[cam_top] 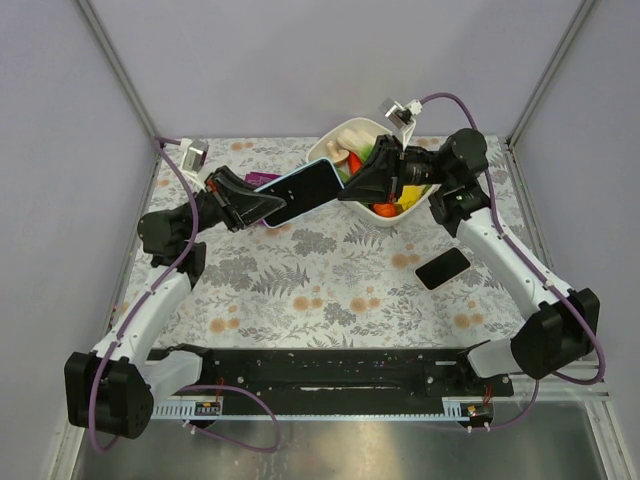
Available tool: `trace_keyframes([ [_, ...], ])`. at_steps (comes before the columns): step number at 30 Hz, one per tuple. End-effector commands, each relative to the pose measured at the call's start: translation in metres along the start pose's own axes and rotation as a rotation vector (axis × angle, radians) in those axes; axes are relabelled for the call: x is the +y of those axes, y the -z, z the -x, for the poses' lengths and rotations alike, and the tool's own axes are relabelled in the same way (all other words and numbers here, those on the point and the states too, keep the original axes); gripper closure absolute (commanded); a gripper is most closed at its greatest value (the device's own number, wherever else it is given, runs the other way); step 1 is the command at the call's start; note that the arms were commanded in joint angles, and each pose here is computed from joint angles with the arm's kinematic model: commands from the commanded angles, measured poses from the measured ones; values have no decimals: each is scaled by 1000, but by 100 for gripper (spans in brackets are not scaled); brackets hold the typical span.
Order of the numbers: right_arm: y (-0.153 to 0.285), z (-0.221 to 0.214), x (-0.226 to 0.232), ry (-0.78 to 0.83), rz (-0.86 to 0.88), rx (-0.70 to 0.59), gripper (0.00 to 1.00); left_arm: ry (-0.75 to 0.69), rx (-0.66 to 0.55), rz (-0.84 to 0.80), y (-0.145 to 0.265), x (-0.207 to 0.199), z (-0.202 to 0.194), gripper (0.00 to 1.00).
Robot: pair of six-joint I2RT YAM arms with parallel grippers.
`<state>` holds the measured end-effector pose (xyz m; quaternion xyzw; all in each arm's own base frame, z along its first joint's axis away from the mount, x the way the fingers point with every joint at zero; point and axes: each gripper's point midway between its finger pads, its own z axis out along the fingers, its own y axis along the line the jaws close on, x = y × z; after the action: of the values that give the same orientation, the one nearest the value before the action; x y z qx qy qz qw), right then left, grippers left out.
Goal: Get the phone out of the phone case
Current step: Remove the phone case from the phone.
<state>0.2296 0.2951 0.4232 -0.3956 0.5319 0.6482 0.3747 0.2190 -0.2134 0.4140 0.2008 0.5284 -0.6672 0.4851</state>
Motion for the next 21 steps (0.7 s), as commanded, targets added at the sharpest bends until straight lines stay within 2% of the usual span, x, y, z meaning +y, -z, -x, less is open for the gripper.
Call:
trace_keyframes([
  [1,-2,13,31,93,143,-11,98,-58,-54,-79,1,-27,9,100],
  [7,-4,23,40,75,259,-6,98,-64,0,-172,-3,-55,0,100],
  [21,-22,16,52,99,337,66,98,-144,100,-397,0,-123,-12,100],
])
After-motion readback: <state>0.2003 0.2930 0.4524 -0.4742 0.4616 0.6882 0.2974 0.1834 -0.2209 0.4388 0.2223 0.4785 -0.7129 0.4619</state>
